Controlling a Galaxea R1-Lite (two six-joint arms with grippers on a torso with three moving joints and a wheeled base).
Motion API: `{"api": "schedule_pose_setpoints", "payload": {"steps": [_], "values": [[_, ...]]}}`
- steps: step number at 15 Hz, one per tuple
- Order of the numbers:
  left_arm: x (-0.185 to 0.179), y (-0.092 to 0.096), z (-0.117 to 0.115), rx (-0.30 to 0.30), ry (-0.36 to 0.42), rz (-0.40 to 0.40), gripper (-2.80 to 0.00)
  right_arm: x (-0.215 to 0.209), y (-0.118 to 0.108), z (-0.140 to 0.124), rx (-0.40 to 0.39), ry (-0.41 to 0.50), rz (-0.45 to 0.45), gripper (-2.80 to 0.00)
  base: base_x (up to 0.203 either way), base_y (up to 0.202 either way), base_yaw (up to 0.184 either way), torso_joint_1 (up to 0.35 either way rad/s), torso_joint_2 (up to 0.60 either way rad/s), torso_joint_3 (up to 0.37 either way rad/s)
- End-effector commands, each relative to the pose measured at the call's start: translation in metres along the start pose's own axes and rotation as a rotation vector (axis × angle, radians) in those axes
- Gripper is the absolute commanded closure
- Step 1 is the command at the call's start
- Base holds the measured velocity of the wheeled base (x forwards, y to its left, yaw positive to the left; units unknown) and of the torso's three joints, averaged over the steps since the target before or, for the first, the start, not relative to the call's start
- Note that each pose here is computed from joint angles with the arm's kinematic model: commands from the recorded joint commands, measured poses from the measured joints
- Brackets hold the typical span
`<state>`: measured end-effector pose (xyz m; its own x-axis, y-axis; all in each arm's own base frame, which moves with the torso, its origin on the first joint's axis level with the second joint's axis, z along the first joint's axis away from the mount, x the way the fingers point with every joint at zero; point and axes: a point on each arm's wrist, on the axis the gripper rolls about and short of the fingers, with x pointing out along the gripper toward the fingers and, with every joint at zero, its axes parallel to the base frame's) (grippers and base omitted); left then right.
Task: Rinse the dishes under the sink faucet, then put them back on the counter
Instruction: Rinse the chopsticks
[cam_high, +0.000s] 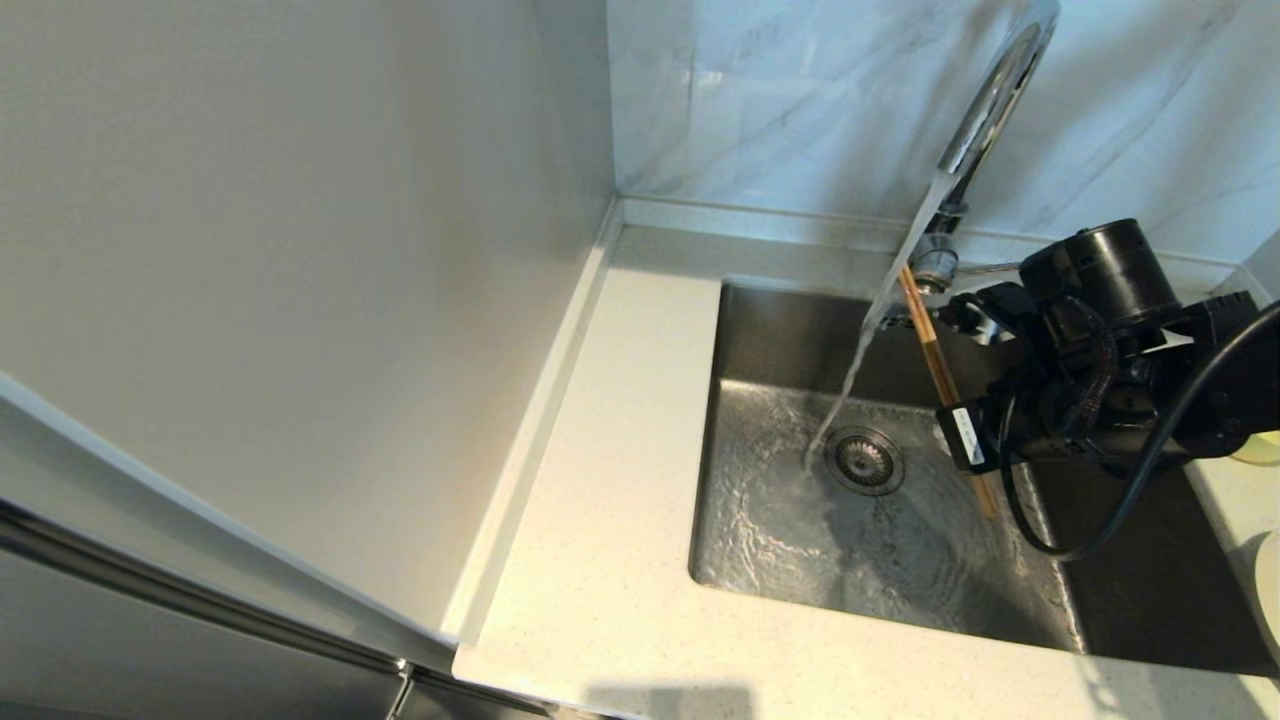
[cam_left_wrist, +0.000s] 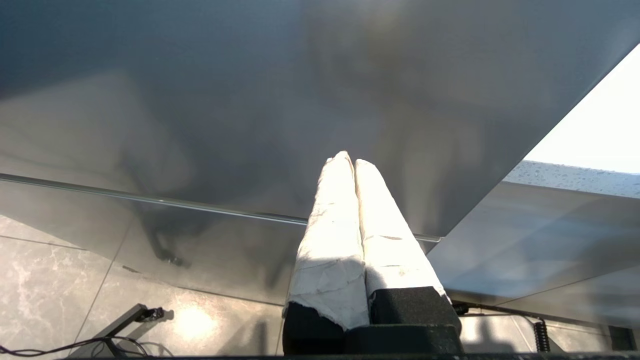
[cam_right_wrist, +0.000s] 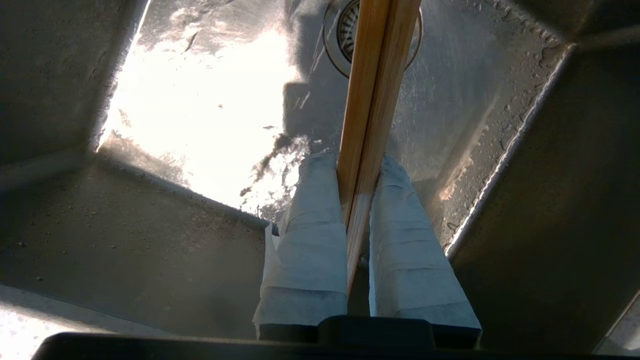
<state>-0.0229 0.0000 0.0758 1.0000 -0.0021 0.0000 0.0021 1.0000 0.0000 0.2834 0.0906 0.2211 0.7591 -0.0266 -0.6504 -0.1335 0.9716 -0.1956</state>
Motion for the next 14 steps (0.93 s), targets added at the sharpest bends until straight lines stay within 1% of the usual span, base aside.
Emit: {"api": "schedule_pose_setpoints", "payload": {"steps": [1,5,7,10,12,13,14], "values": [[0.000,0.000,0.000,0.000,0.000,0.001,0.00,-0.001,0.000,0.000,0.000,-0.001,-0.002,0.00,0.000,0.000,0.000,0.000,0.00,0.000],[0.000,0.000,0.000,0.000,0.000,0.001,0.00,-0.002,-0.001,-0.001,-0.001,0.000,-0.003,0.00,0.000,0.000,0.000,0.000,0.00,0.000],[0.000,0.000,0.000,0.000,0.000,0.000,0.00,-0.002,-0.008,-0.011,0.008,0.036,-0.021,0.00,0.000,0.000,0.000,0.000,0.00,0.000],[0.000,0.000,0.000,0.000,0.000,0.001,0.00,0.006,-0.038,-0.034,0.067,0.122,-0.111,0.00,0.000,0.000,0.000,0.000,0.00,0.000],[0.000,0.000,0.000,0.000,0.001,0.001,0.00,0.003,-0.060,-0.044,0.119,0.143,-0.182,0.00,0.000,0.000,0.000,0.000,0.00,0.000],[0.000,0.000,0.000,0.000,0.001,-0.001,0.00,-0.004,-0.070,-0.041,0.143,0.118,-0.239,0.00,0.000,0.000,0.000,0.000,0.00,0.000],[0.000,0.000,0.000,0.000,0.000,0.001,0.00,-0.014,-0.078,-0.032,0.169,0.064,-0.276,0.00,0.000,0.000,0.000,0.000,0.00,0.000]]}}
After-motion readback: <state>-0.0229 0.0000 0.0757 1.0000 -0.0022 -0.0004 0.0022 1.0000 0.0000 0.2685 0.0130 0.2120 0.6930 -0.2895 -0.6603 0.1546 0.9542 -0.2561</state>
